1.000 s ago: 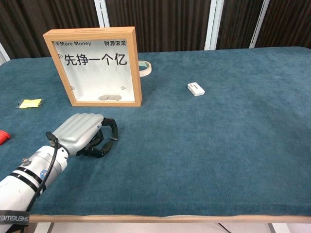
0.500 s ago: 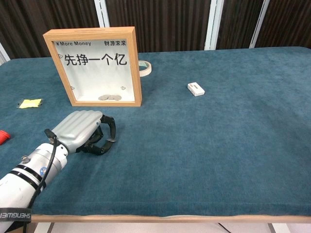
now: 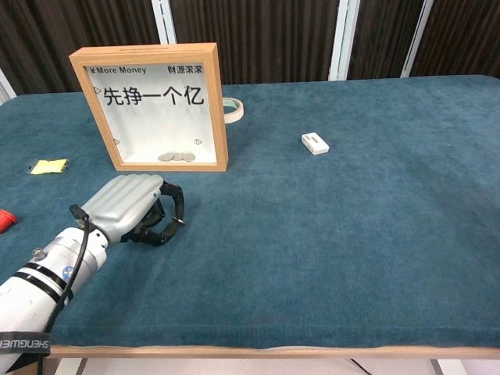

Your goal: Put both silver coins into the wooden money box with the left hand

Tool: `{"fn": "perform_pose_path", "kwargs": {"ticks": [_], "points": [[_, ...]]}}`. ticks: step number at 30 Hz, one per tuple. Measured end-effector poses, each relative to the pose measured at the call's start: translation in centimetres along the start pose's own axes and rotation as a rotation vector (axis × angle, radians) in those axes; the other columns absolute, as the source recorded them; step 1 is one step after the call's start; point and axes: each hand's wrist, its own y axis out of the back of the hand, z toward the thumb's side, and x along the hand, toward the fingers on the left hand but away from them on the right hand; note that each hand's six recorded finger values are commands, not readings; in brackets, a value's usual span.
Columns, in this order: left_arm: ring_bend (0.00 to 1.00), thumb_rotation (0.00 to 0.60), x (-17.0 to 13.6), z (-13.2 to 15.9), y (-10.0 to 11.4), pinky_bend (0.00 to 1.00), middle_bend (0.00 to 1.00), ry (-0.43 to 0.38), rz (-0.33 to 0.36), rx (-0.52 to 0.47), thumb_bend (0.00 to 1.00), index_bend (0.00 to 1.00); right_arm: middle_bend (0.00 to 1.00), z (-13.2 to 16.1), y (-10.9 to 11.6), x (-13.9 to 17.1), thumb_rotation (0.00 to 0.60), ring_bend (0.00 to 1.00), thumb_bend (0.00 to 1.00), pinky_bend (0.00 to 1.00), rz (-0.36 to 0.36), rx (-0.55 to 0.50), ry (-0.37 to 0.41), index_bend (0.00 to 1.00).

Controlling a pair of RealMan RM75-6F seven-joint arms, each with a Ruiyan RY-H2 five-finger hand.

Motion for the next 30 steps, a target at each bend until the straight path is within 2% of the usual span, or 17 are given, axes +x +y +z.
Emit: {"fn": "perform_pose_path", "kwargs": {"ticks": [12, 18, 21, 24, 30], "points": [[1.00, 0.600, 0.1, -0.2, 0.4, 1.00, 1.00, 0.001, 0.019, 0.000, 0.51, 0.65, 0.00, 0.0, 0.1, 0.0, 0.600, 0.00, 0.10, 0.00, -0.003, 0.000, -0.001, 0.00], [1.00, 0.600, 0.0, -0.8, 2.9, 1.00, 1.00, -0.010, 0.073, -0.008, 0.51, 0.65, 0.00, -0.2, 0.1, -0.1, 0.600, 0.00, 0.10, 0.00, -0.003, -0.001, -0.005, 0.00], [1.00, 0.600, -0.1, -1.4, 5.4, 1.00, 1.00, -0.016, 0.110, -0.026, 0.50, 0.65, 0.00, -0.1, -0.1, -0.1, 0.600, 0.00, 0.10, 0.00, 0.002, 0.004, -0.004, 0.00], [1.00, 0.600, -0.2, -2.1, 8.8, 1.00, 1.00, -0.017, 0.159, -0.038, 0.50, 0.65, 0.00, 0.1, -0.2, -0.2, 0.600, 0.00, 0.10, 0.00, 0.006, 0.007, -0.002, 0.00], [1.00, 0.600, -0.4, -4.4, 18.6, 1.00, 1.00, 0.021, 0.317, -0.004, 0.49, 0.65, 0.00, 0.5, -0.7, -0.5, 0.600, 0.00, 0.10, 0.00, 0.020, 0.012, 0.001, 0.00]]}}
